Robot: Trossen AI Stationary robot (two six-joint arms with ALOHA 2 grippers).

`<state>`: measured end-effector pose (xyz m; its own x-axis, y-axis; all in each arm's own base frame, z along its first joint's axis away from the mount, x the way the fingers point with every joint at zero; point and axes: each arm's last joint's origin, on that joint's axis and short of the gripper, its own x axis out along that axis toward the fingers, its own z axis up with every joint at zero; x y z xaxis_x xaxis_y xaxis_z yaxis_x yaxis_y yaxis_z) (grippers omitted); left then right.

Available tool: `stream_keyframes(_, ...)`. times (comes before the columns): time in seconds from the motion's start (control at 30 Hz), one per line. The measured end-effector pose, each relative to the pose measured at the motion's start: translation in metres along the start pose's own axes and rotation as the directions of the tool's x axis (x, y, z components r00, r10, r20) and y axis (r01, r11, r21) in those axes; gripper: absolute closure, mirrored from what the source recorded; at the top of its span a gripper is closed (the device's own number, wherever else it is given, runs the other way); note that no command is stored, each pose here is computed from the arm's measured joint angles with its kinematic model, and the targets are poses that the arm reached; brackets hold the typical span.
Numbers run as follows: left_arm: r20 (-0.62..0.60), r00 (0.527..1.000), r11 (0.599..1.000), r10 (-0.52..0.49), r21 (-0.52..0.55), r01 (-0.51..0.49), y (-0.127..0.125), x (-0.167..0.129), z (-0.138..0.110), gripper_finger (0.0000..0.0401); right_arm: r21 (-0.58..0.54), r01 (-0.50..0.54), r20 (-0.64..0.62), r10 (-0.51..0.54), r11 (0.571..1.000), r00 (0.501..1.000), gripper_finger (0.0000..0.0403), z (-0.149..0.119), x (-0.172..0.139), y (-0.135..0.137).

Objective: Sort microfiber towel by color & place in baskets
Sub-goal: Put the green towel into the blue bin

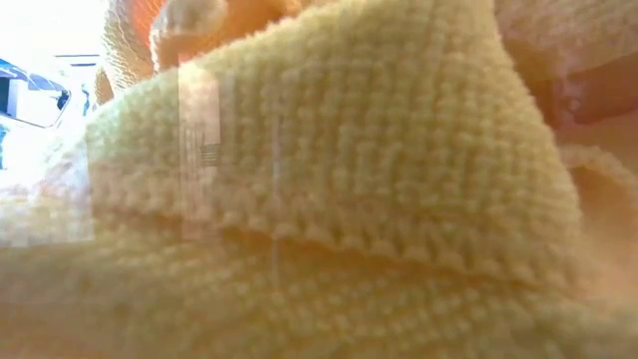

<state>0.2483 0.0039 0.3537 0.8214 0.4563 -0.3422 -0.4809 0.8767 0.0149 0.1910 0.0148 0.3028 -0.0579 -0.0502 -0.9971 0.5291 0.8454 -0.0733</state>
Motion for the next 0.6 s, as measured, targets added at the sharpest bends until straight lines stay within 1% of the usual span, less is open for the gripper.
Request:
stream_keyframes(0.1,-0.002,1.000,1.000,0.006,0.021,-0.006,0.001,0.001,0.000,0.0335,0.015,-0.015,-0.009,0.015,1.000,1.000,0.0332,-0.002,0.000,0.003)
stream_keyframes(0.2,-0.005,1.000,0.999,0.007,0.049,-0.006,0.001,0.000,0.000,0.0335,0.033,-0.086,-0.048,0.088,0.996,0.995,0.0332,-0.005,0.000,0.009)
stream_keyframes(0.33,-0.034,0.999,0.997,0.019,0.071,-0.017,0.004,0.000,-0.003,0.0335,0.048,-0.178,-0.065,0.180,0.983,0.981,0.0330,-0.007,0.000,0.019)
stream_keyframes(0.5,-0.072,0.997,0.995,0.029,0.096,-0.022,0.005,0.000,-0.007,0.0335,0.067,-0.232,-0.055,0.236,0.970,0.970,0.0308,-0.009,0.007,0.031)
stream_keyframes(0.6,-0.081,0.996,0.995,0.030,0.102,-0.022,0.006,-0.001,-0.008,0.0335,0.080,-0.253,-0.090,0.259,0.964,0.962,0.0292,-0.013,0.017,0.038)
